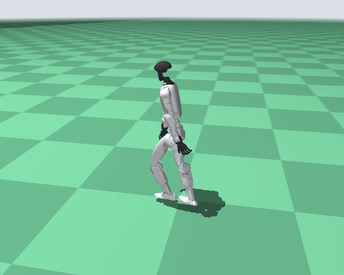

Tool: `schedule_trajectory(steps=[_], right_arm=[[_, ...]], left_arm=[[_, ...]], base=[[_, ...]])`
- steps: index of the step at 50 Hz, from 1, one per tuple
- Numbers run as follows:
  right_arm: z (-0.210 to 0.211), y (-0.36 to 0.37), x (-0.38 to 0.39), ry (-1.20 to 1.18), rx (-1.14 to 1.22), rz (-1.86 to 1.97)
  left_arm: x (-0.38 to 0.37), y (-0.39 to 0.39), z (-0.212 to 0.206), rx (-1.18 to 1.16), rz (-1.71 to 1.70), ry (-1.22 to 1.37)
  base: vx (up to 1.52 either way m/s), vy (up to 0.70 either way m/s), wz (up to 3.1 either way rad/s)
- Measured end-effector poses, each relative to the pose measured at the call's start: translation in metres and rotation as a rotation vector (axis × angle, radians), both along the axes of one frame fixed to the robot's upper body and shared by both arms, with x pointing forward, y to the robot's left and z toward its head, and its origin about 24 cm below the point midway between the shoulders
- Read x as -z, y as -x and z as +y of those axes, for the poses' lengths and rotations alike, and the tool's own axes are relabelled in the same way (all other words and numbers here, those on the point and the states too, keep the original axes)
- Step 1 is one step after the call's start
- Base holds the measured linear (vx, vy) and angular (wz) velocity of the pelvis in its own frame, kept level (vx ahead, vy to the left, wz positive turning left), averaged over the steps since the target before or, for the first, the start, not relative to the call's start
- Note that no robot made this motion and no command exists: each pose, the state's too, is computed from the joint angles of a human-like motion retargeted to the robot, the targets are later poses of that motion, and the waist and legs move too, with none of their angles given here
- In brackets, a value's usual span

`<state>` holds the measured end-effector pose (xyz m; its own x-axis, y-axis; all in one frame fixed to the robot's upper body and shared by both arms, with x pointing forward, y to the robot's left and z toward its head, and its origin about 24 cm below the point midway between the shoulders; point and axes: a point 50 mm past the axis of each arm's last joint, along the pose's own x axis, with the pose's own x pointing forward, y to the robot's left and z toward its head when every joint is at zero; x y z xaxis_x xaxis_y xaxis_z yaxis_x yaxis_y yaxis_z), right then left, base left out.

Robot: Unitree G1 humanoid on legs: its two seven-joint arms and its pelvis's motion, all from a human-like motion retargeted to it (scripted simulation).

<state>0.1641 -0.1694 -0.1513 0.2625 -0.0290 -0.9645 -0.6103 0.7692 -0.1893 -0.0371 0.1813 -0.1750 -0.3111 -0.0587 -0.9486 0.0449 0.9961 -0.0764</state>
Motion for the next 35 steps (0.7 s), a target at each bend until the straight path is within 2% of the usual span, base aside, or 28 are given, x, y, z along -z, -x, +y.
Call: schedule_trajectory(steps=[5, 8, 13, 18, 21, 28, 35], right_arm=[[0.004, 0.038, 0.014, -0.028, 0.05, 0.063], [-0.006, 0.062, 0.019, 0.036, 0.141, 0.111], [-0.03, 0.097, 0.022, 0.189, 0.268, 0.203], [-0.065, 0.114, 0.014, 0.246, 0.19, 0.382], [-0.078, 0.124, 0.009, 0.252, 0.256, 0.447], [-0.073, 0.149, 0.012, 0.176, 0.45, 0.493], [-0.062, 0.14, 0.014, 0.12, 0.429, 0.492]], left_arm=[[0.003, -0.044, 0.007, 0.005, -0.146, -0.05], [0.002, -0.085, 0.01, 0.074, -0.269, -0.078], [-0.014, -0.162, 0.021, 0.304, -0.502, -0.137], [-0.045, -0.231, 0.036, 0.49, -0.752, -0.225], [-0.061, -0.256, 0.04, 0.527, -0.854, -0.247], [-0.065, -0.258, 0.042, 0.555, -0.873, -0.27], [-0.037, -0.202, 0.047, 0.671, -0.736, -0.276]], base=[[0.48, -0.07, -0.35], [0.36, 0.02, 0.14], [0.33, -0.01, -0.18], [0.22, -0.02, 0.14], [0.22, -0.06, 0.29], [0.45, -0.23, -0.05], [0.51, -0.44, -0.13]])
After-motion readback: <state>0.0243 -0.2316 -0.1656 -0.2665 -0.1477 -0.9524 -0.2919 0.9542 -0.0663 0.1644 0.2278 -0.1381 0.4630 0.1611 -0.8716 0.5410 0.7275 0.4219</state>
